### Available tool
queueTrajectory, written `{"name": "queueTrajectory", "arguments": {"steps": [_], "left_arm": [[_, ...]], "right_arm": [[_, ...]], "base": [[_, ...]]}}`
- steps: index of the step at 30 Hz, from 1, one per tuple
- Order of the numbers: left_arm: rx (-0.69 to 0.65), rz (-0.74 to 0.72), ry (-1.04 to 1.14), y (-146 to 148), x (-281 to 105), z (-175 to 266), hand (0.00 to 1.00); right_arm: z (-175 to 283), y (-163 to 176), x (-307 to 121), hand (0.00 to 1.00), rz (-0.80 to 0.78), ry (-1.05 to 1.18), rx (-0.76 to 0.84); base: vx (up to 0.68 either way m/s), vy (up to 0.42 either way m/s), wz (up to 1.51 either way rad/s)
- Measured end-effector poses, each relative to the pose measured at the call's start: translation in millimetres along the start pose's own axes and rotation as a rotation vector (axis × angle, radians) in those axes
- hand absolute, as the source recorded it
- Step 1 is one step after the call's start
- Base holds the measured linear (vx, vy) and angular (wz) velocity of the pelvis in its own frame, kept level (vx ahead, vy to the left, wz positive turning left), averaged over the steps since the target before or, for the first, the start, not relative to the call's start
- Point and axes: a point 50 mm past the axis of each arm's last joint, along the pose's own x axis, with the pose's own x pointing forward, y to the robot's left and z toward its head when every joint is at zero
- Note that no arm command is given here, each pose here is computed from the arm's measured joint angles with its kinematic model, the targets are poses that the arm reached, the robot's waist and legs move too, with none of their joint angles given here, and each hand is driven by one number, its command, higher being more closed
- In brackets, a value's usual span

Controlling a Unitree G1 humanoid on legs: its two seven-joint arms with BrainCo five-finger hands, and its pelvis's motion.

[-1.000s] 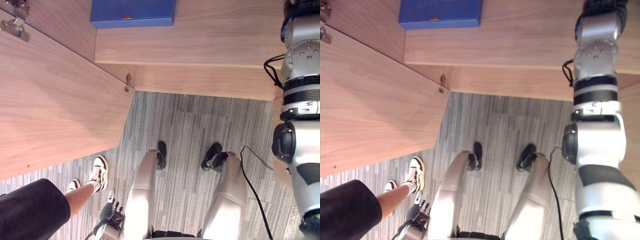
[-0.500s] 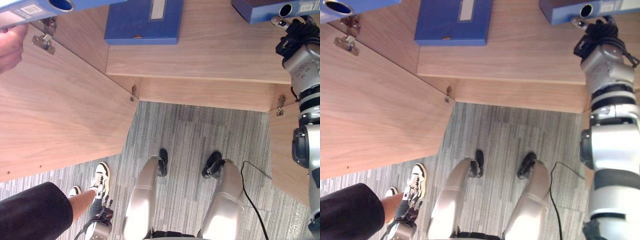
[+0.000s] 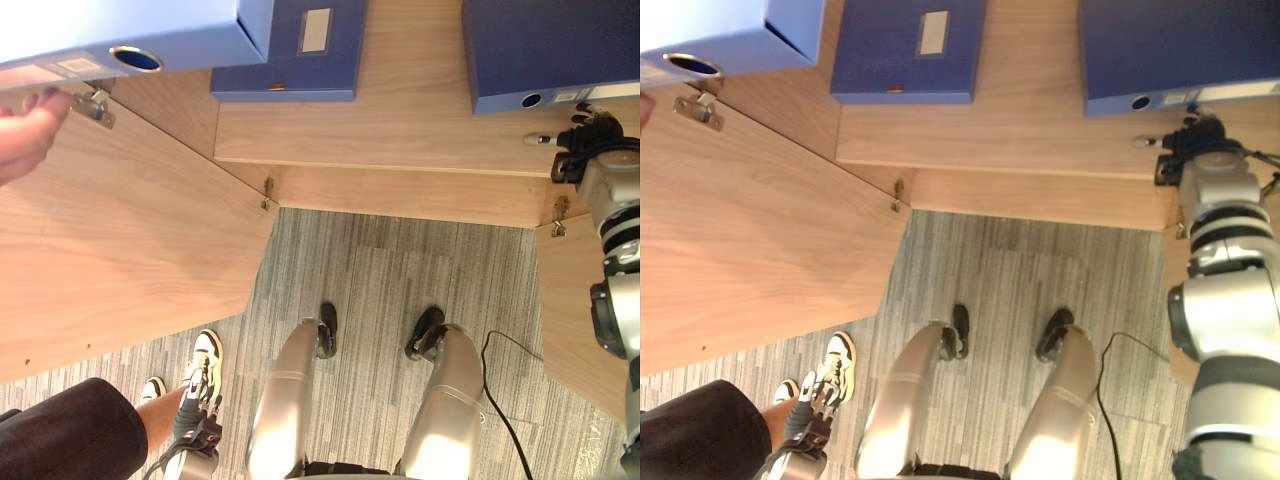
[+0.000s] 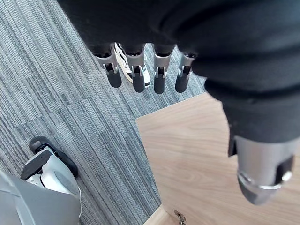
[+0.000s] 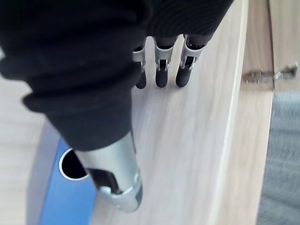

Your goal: Walk over to the cabinet, pick up the folder, carry it to the office cabinet, place the folder inside the office cabinet, then close the office cabinet door

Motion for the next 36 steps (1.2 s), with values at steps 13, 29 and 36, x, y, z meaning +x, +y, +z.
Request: {"name": "queueTrajectory", "arguments": {"steps": [13, 29, 36], "left_arm": [[0.025, -0.069, -0.011, -2.8, -2.5, 5.9, 0.00], [0.049, 0.024, 0.051, 22.1, 3.9, -3.3, 0.00], [0.045, 0.091, 0.049, 35.4, 18.4, 6.0, 0.00]], "right_arm": [[-38.2, 38.9, -16.6, 0.00, 0.177, -0.132, -0.843], [-107.9, 136.6, -50.3, 0.00, 0.588, -0.088, -0.967], [-146.4, 196.8, -90.6, 0.00, 0.811, -0.054, -0.812]], "base": [[0.03, 0.051, -0.02], [0.05, 0.037, -0.12], [0.01, 0.049, -0.20]]}}
